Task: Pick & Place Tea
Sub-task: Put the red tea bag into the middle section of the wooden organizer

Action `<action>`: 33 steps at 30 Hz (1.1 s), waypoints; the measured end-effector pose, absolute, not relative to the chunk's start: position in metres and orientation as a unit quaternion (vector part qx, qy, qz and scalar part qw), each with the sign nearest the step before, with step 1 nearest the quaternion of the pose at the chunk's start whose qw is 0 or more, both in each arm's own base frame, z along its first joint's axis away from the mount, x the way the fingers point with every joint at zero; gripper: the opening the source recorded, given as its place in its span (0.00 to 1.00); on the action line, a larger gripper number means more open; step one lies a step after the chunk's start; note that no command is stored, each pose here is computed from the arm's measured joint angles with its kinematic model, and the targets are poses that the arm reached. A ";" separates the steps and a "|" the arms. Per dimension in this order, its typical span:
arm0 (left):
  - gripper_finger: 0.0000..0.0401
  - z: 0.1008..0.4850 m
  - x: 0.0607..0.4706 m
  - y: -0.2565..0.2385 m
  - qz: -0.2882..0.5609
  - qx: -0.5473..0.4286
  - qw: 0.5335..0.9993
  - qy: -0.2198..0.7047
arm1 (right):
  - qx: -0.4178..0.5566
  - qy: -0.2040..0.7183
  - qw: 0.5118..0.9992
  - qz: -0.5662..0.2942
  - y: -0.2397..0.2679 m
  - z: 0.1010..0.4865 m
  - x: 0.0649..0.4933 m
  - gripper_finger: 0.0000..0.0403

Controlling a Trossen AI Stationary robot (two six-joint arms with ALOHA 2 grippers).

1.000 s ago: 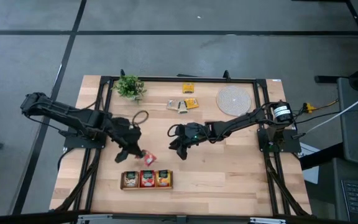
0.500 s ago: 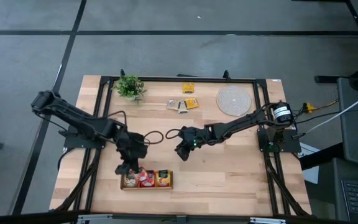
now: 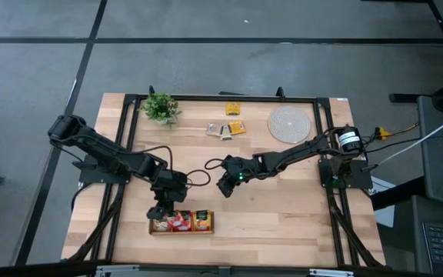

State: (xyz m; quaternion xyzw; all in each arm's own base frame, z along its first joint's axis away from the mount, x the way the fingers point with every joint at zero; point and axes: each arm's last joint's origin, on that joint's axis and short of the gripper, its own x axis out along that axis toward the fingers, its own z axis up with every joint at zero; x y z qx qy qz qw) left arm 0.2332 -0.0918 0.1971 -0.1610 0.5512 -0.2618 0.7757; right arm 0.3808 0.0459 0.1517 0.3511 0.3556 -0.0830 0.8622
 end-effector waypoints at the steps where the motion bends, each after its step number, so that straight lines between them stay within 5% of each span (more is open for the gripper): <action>1: 0.01 0.196 0.235 -0.091 -0.262 -0.160 0.778 0.549 | 0.351 0.356 0.862 -0.083 0.046 0.152 0.381 0.25; 15: 0.01 0.213 0.259 -0.094 -0.278 -0.117 0.773 0.558 | 0.334 0.371 0.858 -0.118 0.044 0.148 0.377 0.25; 33: 0.01 0.184 0.273 -0.098 -0.260 -0.118 0.734 0.616 | 0.317 0.384 0.855 -0.147 0.042 0.144 0.373 0.25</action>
